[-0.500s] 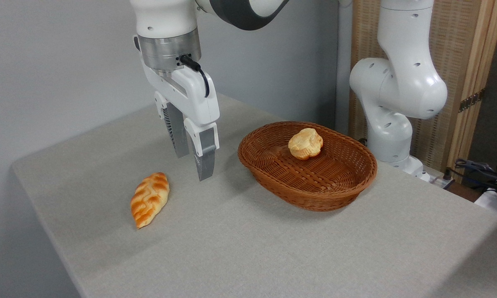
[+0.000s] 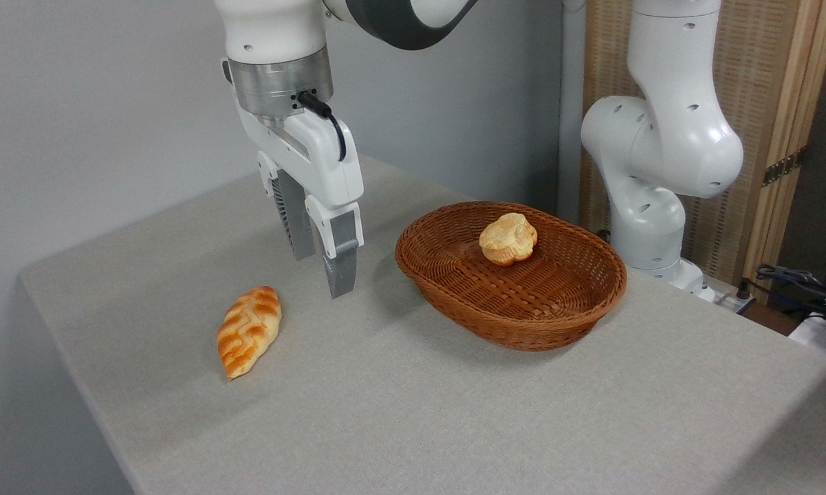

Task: Put bread into the basket
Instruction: 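Move the open gripper toward the braided bread roll on the table, then lower the gripper onto the braided roll and close on it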

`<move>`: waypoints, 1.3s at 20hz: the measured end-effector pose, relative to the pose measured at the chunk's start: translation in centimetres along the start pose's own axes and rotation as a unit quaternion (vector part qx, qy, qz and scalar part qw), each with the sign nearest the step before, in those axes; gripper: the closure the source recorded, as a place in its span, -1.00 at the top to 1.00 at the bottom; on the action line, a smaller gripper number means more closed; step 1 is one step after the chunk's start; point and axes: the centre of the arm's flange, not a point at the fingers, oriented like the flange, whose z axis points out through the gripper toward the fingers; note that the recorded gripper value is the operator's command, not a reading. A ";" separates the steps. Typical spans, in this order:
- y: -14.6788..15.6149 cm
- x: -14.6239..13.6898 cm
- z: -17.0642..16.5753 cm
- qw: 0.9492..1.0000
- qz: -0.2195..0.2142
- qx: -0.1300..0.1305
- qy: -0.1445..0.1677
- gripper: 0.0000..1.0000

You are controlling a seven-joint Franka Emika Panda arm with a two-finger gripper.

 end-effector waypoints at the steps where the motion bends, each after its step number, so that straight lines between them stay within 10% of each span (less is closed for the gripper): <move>1: 0.0 0.0 0.0 1.000 0.000 0.000 0.000 1.00; 16: 0.2 0.6 0.9 1.000 -0.001 -0.011 0.000 1.00; 26: 4.4 7.5 7.3 0.986 -0.154 -0.064 -0.015 1.00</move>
